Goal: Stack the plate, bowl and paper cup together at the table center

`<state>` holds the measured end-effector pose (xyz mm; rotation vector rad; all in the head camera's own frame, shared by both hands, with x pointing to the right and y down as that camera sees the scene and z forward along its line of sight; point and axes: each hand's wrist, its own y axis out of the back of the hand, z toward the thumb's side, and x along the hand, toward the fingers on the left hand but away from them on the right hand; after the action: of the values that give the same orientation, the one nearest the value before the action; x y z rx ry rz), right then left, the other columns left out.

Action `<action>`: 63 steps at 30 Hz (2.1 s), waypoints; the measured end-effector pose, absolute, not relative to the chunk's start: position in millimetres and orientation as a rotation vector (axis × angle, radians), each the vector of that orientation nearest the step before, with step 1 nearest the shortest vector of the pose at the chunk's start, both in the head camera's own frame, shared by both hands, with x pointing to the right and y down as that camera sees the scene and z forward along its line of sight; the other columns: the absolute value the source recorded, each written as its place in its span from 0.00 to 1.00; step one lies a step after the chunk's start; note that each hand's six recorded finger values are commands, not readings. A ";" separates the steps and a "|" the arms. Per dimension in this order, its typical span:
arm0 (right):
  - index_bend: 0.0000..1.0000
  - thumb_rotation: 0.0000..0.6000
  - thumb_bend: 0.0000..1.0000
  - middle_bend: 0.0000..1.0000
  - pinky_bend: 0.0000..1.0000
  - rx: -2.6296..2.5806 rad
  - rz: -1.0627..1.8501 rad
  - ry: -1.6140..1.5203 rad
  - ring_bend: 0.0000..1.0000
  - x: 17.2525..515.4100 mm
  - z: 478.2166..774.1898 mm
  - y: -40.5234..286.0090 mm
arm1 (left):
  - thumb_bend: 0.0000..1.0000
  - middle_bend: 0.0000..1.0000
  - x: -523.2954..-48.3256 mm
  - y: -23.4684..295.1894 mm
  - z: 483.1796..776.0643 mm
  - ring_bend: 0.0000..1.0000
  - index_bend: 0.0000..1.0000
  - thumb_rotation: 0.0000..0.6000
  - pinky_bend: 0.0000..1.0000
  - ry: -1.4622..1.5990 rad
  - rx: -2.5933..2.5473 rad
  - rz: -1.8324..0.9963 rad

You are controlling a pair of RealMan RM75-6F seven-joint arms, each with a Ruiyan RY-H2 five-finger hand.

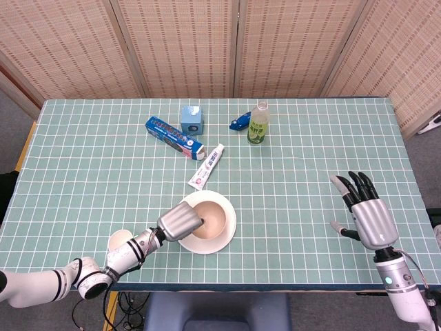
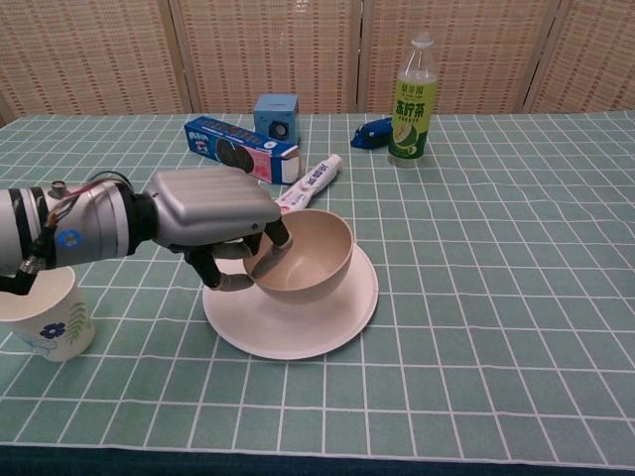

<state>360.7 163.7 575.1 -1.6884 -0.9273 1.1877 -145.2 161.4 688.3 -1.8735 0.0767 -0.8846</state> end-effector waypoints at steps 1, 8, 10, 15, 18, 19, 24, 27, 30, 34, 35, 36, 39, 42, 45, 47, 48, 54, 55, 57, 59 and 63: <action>0.08 1.00 0.14 0.14 0.00 -1.687 1.190 -0.928 0.00 361.5 575.1 163.7 | 0.42 0.93 -145.5 161.0 689.5 0.86 0.63 1.00 0.88 0.075 -1.868 -0.891; 0.08 1.00 0.14 0.14 0.00 -1.689 1.188 -0.934 0.00 362.4 575.2 163.4 | 0.42 0.92 -152.8 160.0 694.2 0.85 0.56 1.00 0.88 0.052 -1.829 -0.918; 0.08 1.00 0.14 0.15 0.00 -1.691 1.185 -0.935 0.00 361.9 575.5 162.9 | 0.41 0.92 -154.9 159.8 694.5 0.85 0.52 1.00 0.88 0.051 -1.829 -0.927; 0.08 1.00 0.14 0.15 0.00 -1.696 1.178 -0.938 0.00 360.8 575.3 162.3 | 0.40 0.91 -159.1 161.2 692.2 0.84 0.40 1.00 0.88 0.034 -1.828 -0.941; 0.08 1.00 0.14 0.15 0.00 -1.697 1.175 -0.940 0.00 360.7 575.0 162.3 | 0.40 0.90 -160.4 162.4 690.0 0.84 0.35 1.00 0.88 0.030 -1.830 -0.946; 0.08 1.00 0.14 0.15 0.00 -1.697 1.175 -0.941 0.00 360.9 574.8 162.3 | 0.40 0.90 -161.0 162.2 688.8 0.84 0.33 1.00 0.88 0.032 -1.830 -0.947; 0.08 1.00 0.14 0.15 0.00 -1.691 1.175 -0.947 0.00 362.9 573.1 161.3 | 0.40 0.87 -168.0 157.3 675.3 0.81 0.24 1.00 0.88 0.071 -1.835 -0.957; 0.08 1.00 0.14 0.15 0.00 -1.687 1.171 -0.950 0.00 362.9 572.2 160.5 | 0.37 0.83 -177.7 150.7 663.8 0.77 0.21 1.00 0.88 0.102 -1.830 -0.974; 0.08 1.00 0.14 0.15 0.00 -1.689 1.166 -0.953 0.00 362.3 572.1 160.1 | 0.34 0.75 -191.0 143.2 651.1 0.68 0.20 1.00 0.87 0.139 -1.821 -0.999; 0.08 1.00 0.14 0.15 0.00 -1.693 1.160 -0.954 0.00 361.3 572.4 160.1 | 0.28 0.57 -212.1 135.7 635.3 0.51 0.20 1.00 0.79 0.183 -1.808 -1.041; 0.08 1.00 0.14 0.15 0.00 -1.694 1.160 -0.953 0.00 361.0 572.6 160.1 | 0.27 0.52 -219.3 134.5 630.9 0.48 0.19 1.00 0.76 0.191 -1.804 -1.055; 0.08 1.00 0.14 0.15 0.00 -1.696 1.158 -0.952 0.00 360.5 572.9 160.1 | 0.25 0.47 -224.9 134.0 627.5 0.44 0.19 1.00 0.72 0.197 -1.801 -1.065; 0.08 1.00 0.14 0.15 0.00 -1.701 1.155 -0.947 0.00 358.9 574.0 159.8 | 0.22 0.34 -244.6 135.4 616.5 0.36 0.17 1.00 0.61 0.216 -1.795 -1.098; 0.08 1.00 0.14 0.15 0.00 -1.705 1.152 -0.943 0.00 357.2 575.2 159.3 | 0.19 0.25 -262.6 142.2 607.6 0.28 0.15 1.00 0.53 0.226 -1.808 -1.126; 0.08 1.00 0.14 0.15 0.00 -1.710 1.148 -0.939 0.00 355.2 576.4 158.5 | 0.17 0.19 -277.6 152.3 601.1 0.22 0.12 1.00 0.46 0.225 -1.832 -1.149; 0.08 1.00 0.14 0.16 0.00 -1.713 1.147 -0.935 0.00 354.1 577.5 158.1 | 0.17 0.14 -284.0 159.3 597.7 0.16 0.10 1.00 0.40 0.226 -1.853 -1.156; 0.08 1.00 0.14 0.16 0.00 -1.713 1.147 -0.933 0.00 353.6 577.8 158.0 | 0.16 0.11 -285.3 162.1 596.7 0.13 0.09 1.00 0.37 0.229 -1.866 -1.156; 0.08 1.00 0.14 0.16 0.00 -1.718 1.146 -0.931 0.00 352.7 579.4 158.0 | 0.16 0.05 -292.7 181.5 592.6 0.07 0.05 1.00 0.29 0.224 -1.944 -1.128; 0.08 1.00 0.14 0.16 0.00 -1.718 1.146 -0.931 0.00 352.9 579.4 158.2 | 0.16 0.04 -293.9 185.3 592.4 0.07 0.05 1.00 0.28 0.214 -1.949 -1.121; 0.08 1.00 0.14 0.16 0.00 -1.716 1.146 -0.932 0.00 353.2 579.0 158.3 | 0.16 0.03 -297.7 195.1 592.2 0.06 0.05 1.00 0.27 0.188 -1.963 -1.115; 0.08 1.00 0.14 0.16 0.00 -1.715 1.146 -0.934 0.00 353.6 578.3 158.4 | 0.16 0.02 -302.2 204.4 592.8 0.05 0.05 1.00 0.26 0.169 -1.980 -1.125; 0.08 1.00 0.14 0.16 0.00 -1.713 1.148 -0.936 0.00 354.5 577.8 159.0 | 0.16 0.00 -306.0 213.4 596.0 0.03 0.04 1.00 0.25 0.151 -1.992 -1.139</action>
<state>354.5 159.0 577.8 -1.7134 -0.9360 1.1479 -306.0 213.4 596.0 -1.9920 0.1510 -1.1390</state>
